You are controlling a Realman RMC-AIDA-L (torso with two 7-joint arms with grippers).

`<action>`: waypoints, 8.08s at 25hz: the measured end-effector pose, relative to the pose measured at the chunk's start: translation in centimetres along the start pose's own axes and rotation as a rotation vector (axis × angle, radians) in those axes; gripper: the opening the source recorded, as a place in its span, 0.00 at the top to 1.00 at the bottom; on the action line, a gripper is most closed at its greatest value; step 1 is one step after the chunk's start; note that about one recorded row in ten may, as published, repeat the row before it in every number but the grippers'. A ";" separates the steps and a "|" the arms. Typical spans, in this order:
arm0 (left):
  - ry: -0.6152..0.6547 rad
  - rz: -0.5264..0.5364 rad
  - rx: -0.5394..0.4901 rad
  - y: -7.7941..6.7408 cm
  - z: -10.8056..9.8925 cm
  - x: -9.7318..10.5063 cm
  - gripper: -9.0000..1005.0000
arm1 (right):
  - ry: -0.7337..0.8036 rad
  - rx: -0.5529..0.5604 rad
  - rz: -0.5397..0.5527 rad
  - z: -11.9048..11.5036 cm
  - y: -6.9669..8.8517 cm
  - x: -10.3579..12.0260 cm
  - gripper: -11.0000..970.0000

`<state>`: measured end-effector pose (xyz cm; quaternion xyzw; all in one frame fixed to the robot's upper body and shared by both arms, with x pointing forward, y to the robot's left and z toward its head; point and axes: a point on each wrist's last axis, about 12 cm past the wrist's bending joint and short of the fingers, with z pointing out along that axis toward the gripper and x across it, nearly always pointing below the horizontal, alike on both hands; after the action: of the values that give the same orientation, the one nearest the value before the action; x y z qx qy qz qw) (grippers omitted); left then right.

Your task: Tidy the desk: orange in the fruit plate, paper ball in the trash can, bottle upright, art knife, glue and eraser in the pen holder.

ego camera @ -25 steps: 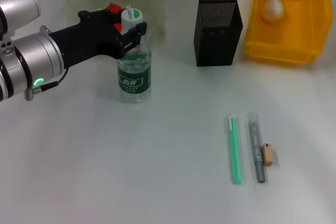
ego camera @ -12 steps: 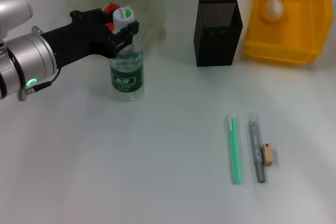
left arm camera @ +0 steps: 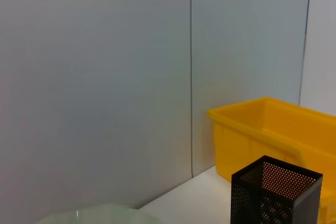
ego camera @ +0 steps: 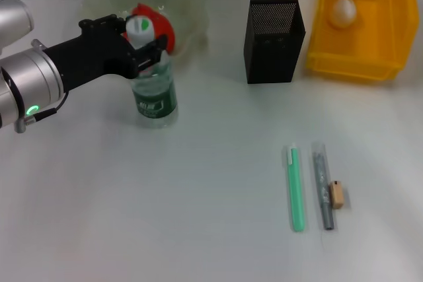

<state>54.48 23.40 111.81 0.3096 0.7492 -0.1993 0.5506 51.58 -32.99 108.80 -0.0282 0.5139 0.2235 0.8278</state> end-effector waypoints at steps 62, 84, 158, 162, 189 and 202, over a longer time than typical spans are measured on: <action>-0.415 -0.061 -0.097 3.3 -5.2 6.7 0.20 | 1.965 -0.192 -0.001 16.5 14.3 4.0 0.33; -0.405 -0.068 -0.122 3.0 -5.1 7.7 0.20 | 2.002 -0.176 -0.076 15.7 14.3 6.2 0.47; -0.413 -0.075 -0.171 3.0 -5.5 8.4 0.20 | 2.045 -0.199 -0.108 15.4 15.8 8.0 0.74; -0.412 -0.080 -0.170 2.9 -5.5 8.5 0.20 | 2.037 -0.197 -0.102 15.5 15.7 8.0 0.79; -0.508 -0.104 -0.128 3.6 -5.9 6.4 0.20 | 1.724 -0.251 0.396 11.9 8.7 4.6 0.80; -0.597 -0.126 -0.095 3.7 -6.1 4.9 0.20 | 1.247 -0.478 0.484 9.1 6.3 0.9 0.80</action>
<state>51.75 31.21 109.22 0.1639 0.5806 -0.2800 0.7468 57.05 -24.50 113.48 -0.2169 0.8206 0.4500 0.2776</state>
